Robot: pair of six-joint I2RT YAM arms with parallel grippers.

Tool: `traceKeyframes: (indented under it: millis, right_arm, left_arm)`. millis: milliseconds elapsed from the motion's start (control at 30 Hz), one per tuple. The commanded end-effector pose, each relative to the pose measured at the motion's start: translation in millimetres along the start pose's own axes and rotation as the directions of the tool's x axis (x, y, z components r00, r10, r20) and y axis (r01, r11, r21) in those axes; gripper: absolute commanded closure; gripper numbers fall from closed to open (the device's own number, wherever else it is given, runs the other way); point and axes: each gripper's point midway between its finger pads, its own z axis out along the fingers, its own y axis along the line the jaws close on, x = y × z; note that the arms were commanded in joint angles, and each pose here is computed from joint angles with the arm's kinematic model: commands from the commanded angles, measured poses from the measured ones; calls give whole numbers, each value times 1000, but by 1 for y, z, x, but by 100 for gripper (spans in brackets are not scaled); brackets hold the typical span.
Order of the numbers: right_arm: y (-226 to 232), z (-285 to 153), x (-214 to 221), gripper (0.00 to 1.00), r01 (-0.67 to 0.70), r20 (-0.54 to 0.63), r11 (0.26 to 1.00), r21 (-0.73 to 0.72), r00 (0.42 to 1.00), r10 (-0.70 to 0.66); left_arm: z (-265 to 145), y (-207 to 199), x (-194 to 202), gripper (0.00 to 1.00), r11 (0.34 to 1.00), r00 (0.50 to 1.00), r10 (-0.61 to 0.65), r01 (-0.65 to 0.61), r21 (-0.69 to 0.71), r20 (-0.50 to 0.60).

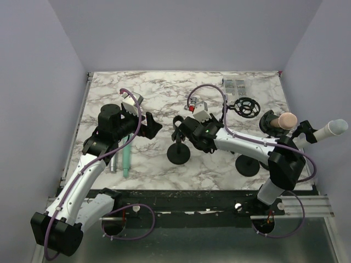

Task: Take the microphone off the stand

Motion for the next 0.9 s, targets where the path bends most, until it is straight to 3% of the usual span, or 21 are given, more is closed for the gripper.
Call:
traceKeyframes:
  millis: [0, 200, 400, 867]
  right_arm:
    - [-17, -3, 3, 97, 147, -17, 982, 117, 989, -146]
    - [-8, -16, -22, 70, -6, 29, 999, -54, 1000, 7]
    - [-24, -45, -51, 53, -196, 77, 952, -235, 973, 219]
    - [-78, -87, -96, 46, -382, 139, 845, -375, 878, 459]
  left_arm:
    - [-2, -3, -9, 2, 1000, 1000, 19, -19, 2, 22]
    - [-2, -1, -8, 1, 1000, 1000, 23, -23, -8, 18]
    - [-1, -2, -7, 1, 1000, 1000, 21, -21, -5, 10]
    - [2, -5, -5, 2, 1000, 1000, 12, -12, 16, 2]
